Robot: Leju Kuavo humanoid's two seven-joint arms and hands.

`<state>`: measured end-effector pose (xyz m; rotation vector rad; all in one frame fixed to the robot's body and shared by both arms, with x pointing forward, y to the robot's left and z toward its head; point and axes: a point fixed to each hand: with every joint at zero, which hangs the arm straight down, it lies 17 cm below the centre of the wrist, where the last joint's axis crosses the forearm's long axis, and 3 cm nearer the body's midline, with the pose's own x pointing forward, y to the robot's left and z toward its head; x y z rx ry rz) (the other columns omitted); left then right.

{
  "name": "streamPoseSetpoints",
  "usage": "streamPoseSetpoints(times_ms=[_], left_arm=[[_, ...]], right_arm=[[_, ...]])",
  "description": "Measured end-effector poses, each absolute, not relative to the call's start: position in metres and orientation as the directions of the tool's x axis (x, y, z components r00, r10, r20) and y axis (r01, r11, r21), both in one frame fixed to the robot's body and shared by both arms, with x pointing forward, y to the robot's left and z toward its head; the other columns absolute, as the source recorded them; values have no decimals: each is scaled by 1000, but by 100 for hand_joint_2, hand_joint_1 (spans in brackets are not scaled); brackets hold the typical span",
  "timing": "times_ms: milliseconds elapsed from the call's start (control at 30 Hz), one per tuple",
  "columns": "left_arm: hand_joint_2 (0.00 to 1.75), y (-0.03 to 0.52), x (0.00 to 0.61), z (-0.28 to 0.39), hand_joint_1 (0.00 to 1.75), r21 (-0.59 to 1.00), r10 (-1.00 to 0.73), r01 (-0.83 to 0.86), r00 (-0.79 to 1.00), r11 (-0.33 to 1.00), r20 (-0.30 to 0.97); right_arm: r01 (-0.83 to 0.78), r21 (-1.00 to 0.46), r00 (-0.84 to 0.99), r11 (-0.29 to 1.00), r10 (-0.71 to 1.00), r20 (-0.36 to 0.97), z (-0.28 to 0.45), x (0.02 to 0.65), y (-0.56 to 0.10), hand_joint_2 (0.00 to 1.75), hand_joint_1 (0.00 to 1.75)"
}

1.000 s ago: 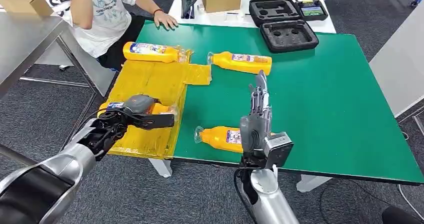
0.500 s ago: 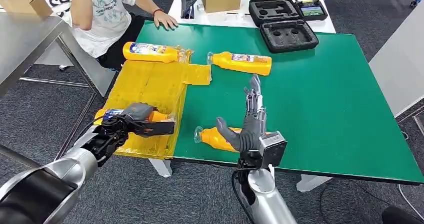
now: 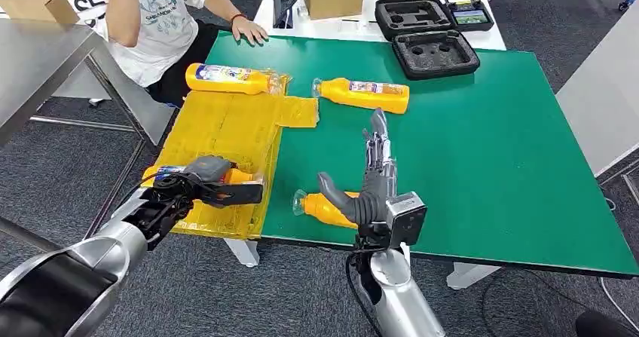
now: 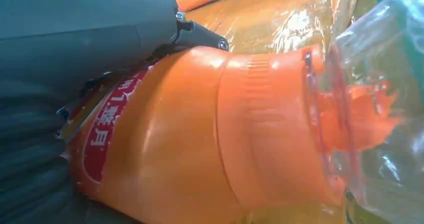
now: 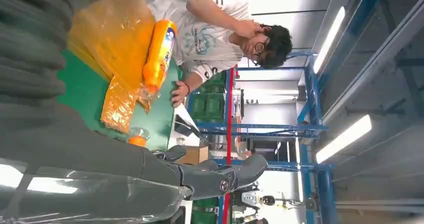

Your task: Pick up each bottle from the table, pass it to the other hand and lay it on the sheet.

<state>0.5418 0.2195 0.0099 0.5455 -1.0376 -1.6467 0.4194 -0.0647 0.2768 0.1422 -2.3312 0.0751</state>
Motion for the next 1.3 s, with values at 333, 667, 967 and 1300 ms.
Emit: streamPoseSetpoints(times_ms=[333,667,967,1300], left_arm=[[0,215,532,3,0,812,-919,582,-346,-52,190],[0,208,526,2,0,792,-901,609,-360,-30,242],[0,199,523,6,0,786,-874,617,-371,21,314],[0,179,544,49,0,903,-817,381,-444,199,368]], right_arm=[[-127,-15,-683,992,-77,726,276,422,-62,175,0],[-125,-27,-683,992,-66,728,273,423,-61,175,0],[-116,-32,-682,993,-57,730,272,424,-62,175,0],[-123,-39,-664,992,-53,746,262,420,-60,175,0]])
